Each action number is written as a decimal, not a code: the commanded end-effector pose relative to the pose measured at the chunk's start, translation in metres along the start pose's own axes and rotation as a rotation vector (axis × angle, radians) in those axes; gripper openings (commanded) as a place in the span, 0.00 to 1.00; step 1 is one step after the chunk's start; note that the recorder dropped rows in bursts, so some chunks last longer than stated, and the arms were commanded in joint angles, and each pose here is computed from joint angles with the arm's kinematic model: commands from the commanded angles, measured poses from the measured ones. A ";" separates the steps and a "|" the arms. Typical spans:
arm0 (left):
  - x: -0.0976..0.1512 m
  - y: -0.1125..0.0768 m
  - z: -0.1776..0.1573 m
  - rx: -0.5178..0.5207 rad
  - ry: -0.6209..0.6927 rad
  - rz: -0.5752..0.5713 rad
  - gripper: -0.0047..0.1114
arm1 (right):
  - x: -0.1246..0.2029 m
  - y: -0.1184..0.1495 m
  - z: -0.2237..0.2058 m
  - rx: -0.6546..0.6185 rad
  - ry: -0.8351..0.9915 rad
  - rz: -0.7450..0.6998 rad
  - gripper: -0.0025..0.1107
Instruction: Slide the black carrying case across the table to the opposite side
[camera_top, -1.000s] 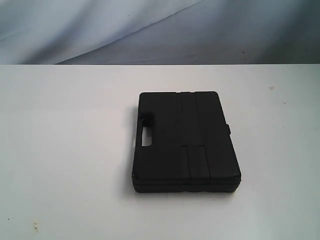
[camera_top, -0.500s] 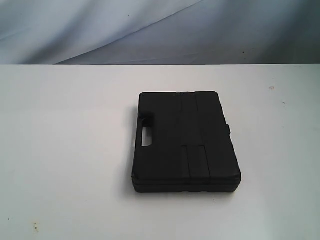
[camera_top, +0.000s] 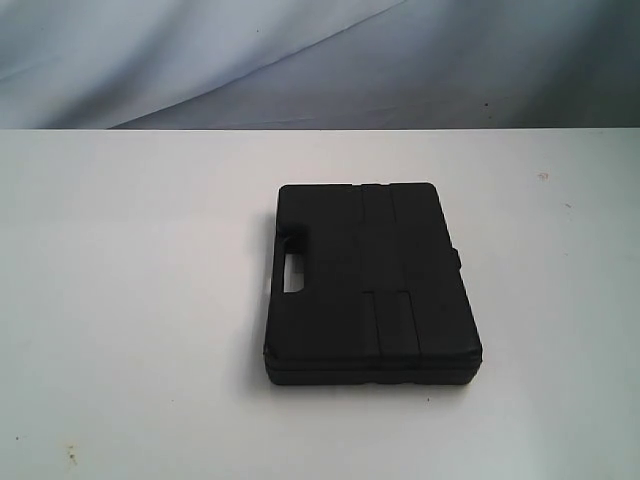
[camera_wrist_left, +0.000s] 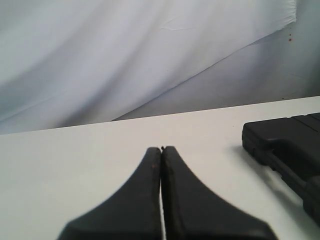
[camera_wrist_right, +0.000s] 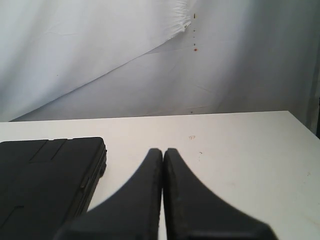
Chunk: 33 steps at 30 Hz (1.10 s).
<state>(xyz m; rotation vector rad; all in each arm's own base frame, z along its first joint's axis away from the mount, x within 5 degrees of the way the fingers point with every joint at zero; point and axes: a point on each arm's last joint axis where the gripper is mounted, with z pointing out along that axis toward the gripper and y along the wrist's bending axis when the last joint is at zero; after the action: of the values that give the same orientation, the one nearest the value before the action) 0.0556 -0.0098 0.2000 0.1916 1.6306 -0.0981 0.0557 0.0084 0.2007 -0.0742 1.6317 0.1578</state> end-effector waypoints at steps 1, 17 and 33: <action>0.001 0.000 0.000 -0.004 -0.003 -0.001 0.04 | 0.000 0.000 0.000 0.005 -0.011 -0.002 0.02; 0.001 0.000 0.000 -0.004 -0.003 -0.001 0.04 | 0.000 0.000 0.000 0.006 -0.011 -0.002 0.02; -0.003 -0.001 0.000 0.007 -0.044 -0.060 0.04 | 0.000 0.000 0.000 0.006 -0.011 -0.001 0.02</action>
<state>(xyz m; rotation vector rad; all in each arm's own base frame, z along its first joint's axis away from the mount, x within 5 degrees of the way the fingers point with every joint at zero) 0.0556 -0.0100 0.2004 0.1811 1.6276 -0.1117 0.0557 0.0084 0.2007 -0.0724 1.6318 0.1600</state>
